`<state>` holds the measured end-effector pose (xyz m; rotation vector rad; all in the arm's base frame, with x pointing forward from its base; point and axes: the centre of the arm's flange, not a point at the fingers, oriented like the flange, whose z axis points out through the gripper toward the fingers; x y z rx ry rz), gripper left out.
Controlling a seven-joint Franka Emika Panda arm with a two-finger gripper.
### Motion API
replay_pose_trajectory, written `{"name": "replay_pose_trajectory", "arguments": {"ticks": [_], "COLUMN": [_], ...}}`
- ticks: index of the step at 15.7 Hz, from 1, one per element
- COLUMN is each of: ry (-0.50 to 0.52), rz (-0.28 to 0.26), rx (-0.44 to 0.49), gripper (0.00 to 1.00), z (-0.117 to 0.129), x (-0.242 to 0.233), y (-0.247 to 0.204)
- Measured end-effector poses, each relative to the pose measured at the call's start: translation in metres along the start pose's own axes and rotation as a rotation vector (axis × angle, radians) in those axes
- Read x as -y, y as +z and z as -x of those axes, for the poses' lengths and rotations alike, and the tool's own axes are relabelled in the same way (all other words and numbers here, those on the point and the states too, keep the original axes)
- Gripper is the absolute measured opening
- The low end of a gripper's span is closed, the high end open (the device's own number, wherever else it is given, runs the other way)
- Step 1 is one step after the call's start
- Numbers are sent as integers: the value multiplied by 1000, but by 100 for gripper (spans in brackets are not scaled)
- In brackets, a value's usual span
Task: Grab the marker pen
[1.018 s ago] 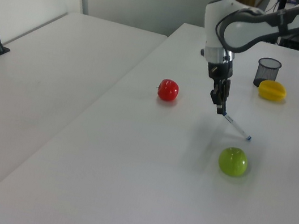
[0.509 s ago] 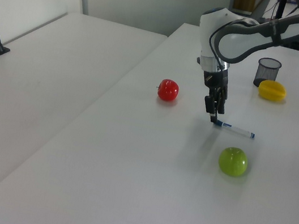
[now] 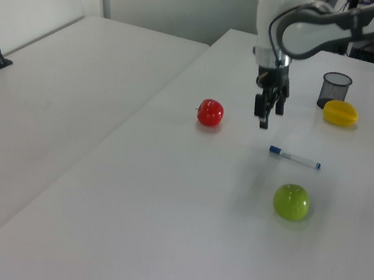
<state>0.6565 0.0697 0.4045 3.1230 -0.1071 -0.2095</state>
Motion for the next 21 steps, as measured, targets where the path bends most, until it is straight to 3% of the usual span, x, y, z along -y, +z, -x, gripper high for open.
{"name": "replay_pose_trajectory", "arguments": {"ticks": [3, 7, 10, 15, 21], "ry": [54, 118, 111, 124, 151], "rz": [-31, -43, -43, -50, -52], "rx": [-66, -71, -84, -89, -90], "gripper": [100, 100, 100, 100, 100], "z": [14, 42, 63, 93, 96], "x": [-40, -93, -128, -158, -174], "y": [-56, -105, -132, -154, -154]}}
